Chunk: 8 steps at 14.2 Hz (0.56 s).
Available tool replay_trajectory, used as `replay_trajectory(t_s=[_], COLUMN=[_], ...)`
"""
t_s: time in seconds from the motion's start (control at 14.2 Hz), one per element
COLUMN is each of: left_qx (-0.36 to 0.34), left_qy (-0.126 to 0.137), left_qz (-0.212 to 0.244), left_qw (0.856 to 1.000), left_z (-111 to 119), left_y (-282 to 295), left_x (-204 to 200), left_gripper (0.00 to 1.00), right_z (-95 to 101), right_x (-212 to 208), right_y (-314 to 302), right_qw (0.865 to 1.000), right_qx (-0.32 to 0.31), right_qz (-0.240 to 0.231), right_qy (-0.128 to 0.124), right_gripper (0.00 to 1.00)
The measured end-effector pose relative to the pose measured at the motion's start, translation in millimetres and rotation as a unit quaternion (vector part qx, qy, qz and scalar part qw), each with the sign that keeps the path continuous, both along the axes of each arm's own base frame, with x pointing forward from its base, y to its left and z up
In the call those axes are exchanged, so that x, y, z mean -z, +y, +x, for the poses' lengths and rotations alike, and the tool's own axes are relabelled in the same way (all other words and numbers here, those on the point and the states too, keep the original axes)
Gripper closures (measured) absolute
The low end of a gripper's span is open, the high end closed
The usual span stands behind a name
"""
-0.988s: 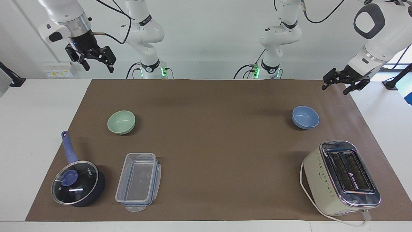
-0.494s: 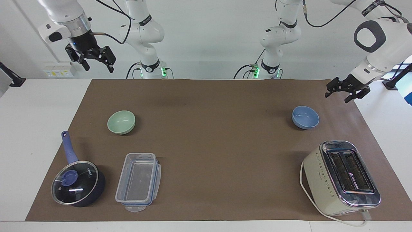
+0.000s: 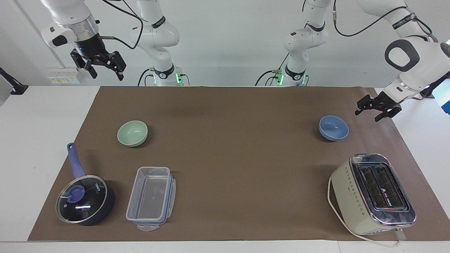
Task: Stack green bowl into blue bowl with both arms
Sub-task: 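Reach the left gripper to the blue bowl rim and grasp it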
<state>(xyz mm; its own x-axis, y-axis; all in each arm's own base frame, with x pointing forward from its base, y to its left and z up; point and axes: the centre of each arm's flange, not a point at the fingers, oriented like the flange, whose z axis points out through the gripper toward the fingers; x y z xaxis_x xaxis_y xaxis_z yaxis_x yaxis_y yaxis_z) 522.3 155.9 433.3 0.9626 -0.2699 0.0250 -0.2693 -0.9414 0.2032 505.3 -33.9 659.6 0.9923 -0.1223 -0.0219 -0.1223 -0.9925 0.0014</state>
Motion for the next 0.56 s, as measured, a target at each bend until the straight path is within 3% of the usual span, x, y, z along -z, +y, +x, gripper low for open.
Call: replay_trajectory(t_s=[0.49, 0.56], left_qx=[-0.020, -0.023], left_qy=[-0.001, 0.000], left_qz=[-0.023, -0.022], left_qw=[1.000, 0.999], left_z=[6, 3], left_y=[2, -1], left_x=[61, 71], left_gripper=[0.00, 0.08], right_z=[-0.1, -0.2], right_x=[0, 0], right_y=[-2, -3], right_qw=[1.000, 1.000], right_qx=[0.002, 0.003], right_qz=[0.000, 0.000], right_qy=[0.000, 0.000], right_gripper=[0.00, 0.00])
